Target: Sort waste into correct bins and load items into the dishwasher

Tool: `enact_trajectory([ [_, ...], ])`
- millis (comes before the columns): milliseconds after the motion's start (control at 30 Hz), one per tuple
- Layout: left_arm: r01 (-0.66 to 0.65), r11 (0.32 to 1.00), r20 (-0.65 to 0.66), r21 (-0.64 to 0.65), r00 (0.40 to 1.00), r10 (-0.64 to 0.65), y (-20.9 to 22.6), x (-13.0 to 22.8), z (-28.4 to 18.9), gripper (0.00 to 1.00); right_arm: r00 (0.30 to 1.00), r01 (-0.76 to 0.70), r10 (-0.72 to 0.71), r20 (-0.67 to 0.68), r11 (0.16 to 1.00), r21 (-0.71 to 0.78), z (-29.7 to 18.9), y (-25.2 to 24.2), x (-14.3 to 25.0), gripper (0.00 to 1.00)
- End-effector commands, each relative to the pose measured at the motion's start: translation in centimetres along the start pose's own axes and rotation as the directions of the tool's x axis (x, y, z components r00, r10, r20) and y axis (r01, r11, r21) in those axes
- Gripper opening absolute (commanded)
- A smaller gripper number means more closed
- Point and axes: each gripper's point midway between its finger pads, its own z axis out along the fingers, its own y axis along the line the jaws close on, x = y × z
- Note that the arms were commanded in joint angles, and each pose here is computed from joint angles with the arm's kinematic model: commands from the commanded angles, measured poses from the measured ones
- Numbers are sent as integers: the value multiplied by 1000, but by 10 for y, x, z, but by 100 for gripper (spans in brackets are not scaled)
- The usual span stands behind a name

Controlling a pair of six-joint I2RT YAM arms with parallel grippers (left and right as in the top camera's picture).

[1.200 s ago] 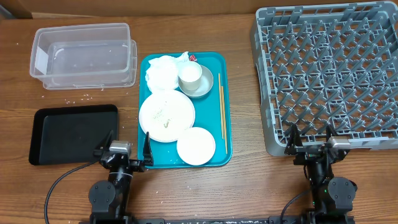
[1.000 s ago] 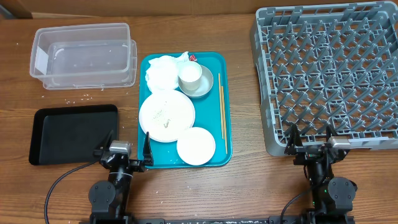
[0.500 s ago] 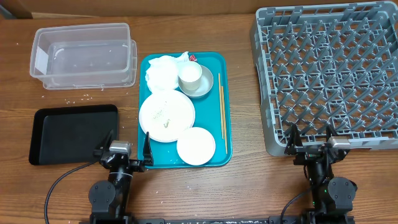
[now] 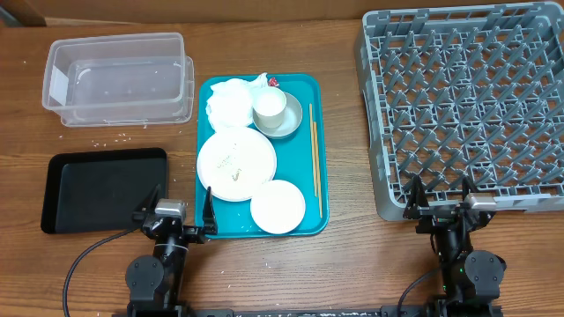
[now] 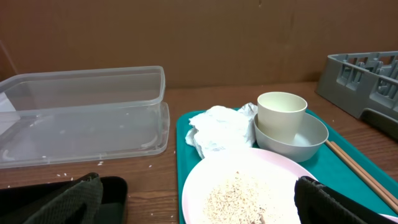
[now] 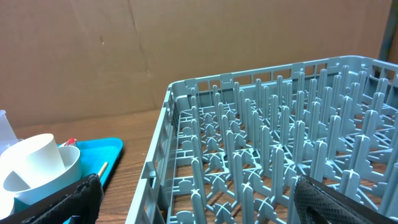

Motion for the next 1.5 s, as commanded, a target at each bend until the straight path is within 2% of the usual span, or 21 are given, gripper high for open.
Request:
enact_trajectory([
  [0,-1,1000,3,-14,1000,1,3,1,0,100,1000,4,-4,6,1000,5,0,-1,1,100],
  [733,0,1000,3,-14,1000,0,3,1,0,100,1000,4,-4,6,1000,5,0,-1,1,100],
  [800,3,996,20,-86,1000,-1,15,-4,-1,100,1000,4,-4,6,1000,5,0,-1,1,100],
  [833,21,997,31,-79,999,-19,14,-6,-1,100,1000,4,-4,6,1000,5,0,-1,1,100],
  [900,125,991,40,50,991,-127,-7,-10,-1,100,1000,4,-4,6,1000,5,0,-1,1,100],
  [933,201,967,10,155,979,-205,-25,-9,-3,100,1000,4,-4,6,1000,5,0,-1,1,100],
  [1033,422,815,-151,398,906,-395,-73,-8,-17,100,1000,4,-4,6,1000,5,0,-1,1,100],
  [1100,532,729,-226,431,846,-483,-83,-10,-22,100,1000,4,-4,6,1000,5,0,-1,1,100],
  [1200,669,625,-275,403,740,-614,-83,-18,-23,100,1000,4,-4,6,1000,5,0,-1,1,100],
  [1267,676,581,-232,453,719,-655,-83,-41,-26,100,1000,4,-4,5,1000,5,0,-1,1,100],
  [1367,525,594,-44,610,771,-635,-85,-93,-44,100,1000,4,-4,6,1000,5,0,-1,1,100],
  [1467,433,614,96,660,762,-641,-80,-127,-58,100,1000,4,-4,6,1000,5,0,-1,1,100],
])
